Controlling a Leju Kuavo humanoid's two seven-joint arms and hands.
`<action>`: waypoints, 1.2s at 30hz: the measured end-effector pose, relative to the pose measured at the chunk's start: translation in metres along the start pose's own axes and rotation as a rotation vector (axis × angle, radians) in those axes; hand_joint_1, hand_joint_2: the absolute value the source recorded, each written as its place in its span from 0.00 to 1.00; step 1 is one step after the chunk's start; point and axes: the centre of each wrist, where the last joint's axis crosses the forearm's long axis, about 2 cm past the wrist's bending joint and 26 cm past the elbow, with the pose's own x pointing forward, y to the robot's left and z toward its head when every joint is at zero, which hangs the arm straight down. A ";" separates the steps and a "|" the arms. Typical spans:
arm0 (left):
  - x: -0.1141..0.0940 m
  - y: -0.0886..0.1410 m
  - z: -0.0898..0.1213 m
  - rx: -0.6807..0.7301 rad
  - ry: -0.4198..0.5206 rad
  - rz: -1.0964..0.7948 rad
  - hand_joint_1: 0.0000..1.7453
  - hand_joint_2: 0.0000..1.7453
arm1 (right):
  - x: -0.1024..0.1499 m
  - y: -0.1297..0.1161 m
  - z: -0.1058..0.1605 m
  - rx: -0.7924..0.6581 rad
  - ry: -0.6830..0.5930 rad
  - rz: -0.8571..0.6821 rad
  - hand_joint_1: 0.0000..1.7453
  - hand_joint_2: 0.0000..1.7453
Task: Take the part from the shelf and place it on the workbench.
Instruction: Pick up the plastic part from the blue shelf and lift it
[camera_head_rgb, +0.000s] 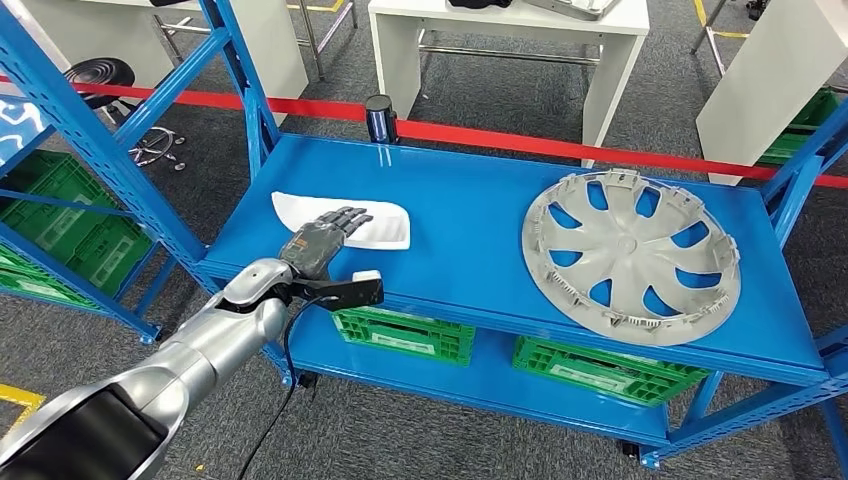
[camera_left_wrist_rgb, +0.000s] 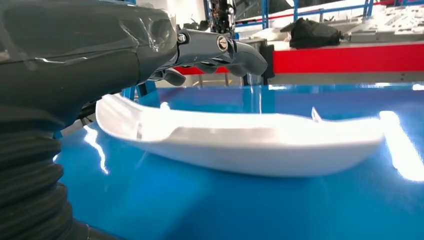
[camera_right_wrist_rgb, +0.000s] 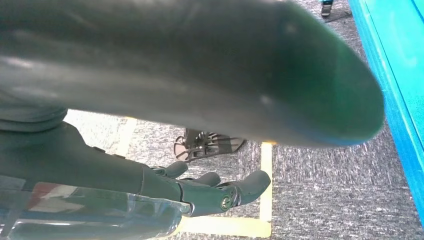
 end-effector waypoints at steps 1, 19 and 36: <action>0.000 -0.001 0.001 -0.003 0.002 0.001 0.00 1.00 | 0.000 0.000 0.000 0.000 0.000 0.000 0.00 0.00; -0.008 -0.001 0.004 0.000 0.054 0.011 0.00 1.00 | 0.006 -0.003 -0.001 0.007 0.002 0.018 0.00 0.00; -0.019 -0.002 0.010 -0.014 0.114 -0.008 0.00 1.00 | 0.003 -0.006 0.000 -0.008 -0.001 0.010 0.00 0.00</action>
